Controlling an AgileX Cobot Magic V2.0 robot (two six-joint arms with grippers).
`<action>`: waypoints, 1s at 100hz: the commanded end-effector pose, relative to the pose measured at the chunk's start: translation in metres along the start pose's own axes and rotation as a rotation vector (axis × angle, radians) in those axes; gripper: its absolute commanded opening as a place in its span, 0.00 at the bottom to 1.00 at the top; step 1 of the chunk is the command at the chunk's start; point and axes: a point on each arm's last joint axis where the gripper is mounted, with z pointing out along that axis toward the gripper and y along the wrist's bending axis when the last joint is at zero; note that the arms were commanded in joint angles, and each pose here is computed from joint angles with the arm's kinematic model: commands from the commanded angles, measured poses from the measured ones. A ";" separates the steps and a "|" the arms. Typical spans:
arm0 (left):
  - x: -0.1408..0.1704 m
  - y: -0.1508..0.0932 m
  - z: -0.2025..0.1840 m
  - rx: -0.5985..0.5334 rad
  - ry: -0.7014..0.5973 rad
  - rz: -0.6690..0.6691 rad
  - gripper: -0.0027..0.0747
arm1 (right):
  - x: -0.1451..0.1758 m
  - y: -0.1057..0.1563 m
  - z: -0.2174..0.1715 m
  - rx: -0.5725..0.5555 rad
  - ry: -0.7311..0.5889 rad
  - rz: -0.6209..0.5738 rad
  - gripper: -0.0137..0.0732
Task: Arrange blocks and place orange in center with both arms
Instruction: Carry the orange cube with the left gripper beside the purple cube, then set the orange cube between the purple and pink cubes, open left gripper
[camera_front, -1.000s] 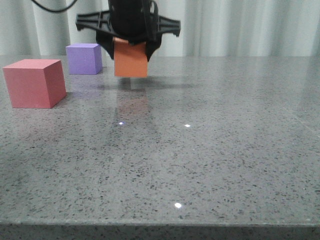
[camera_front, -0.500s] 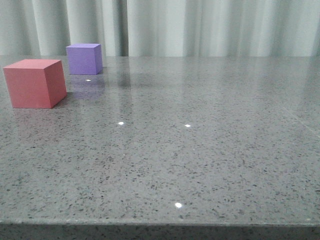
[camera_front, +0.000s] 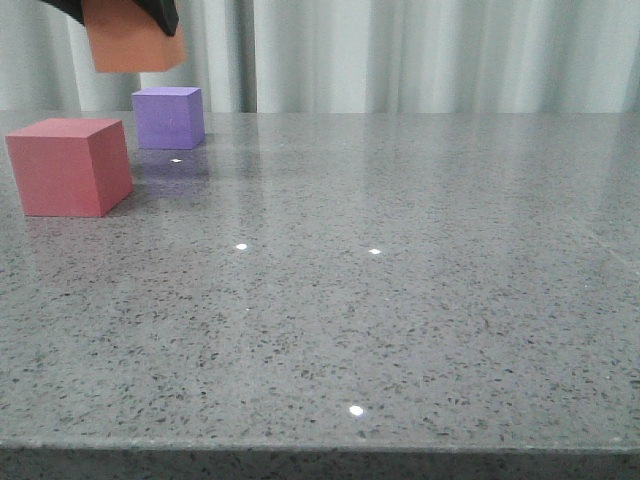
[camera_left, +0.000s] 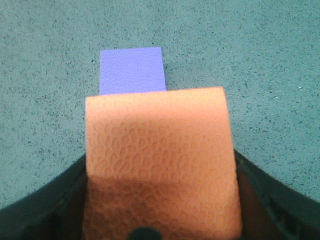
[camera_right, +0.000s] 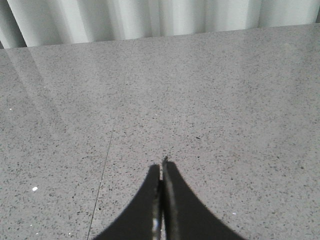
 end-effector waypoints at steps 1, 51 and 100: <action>-0.015 0.004 -0.012 0.038 -0.107 -0.024 0.44 | -0.015 0.002 -0.002 -0.019 -0.096 -0.025 0.08; 0.006 0.004 0.040 0.016 -0.007 -0.013 0.44 | -0.015 0.002 -0.002 -0.019 -0.096 -0.025 0.08; 0.012 0.014 0.054 -0.009 0.037 -0.047 0.70 | -0.015 0.002 -0.002 -0.019 -0.096 -0.025 0.08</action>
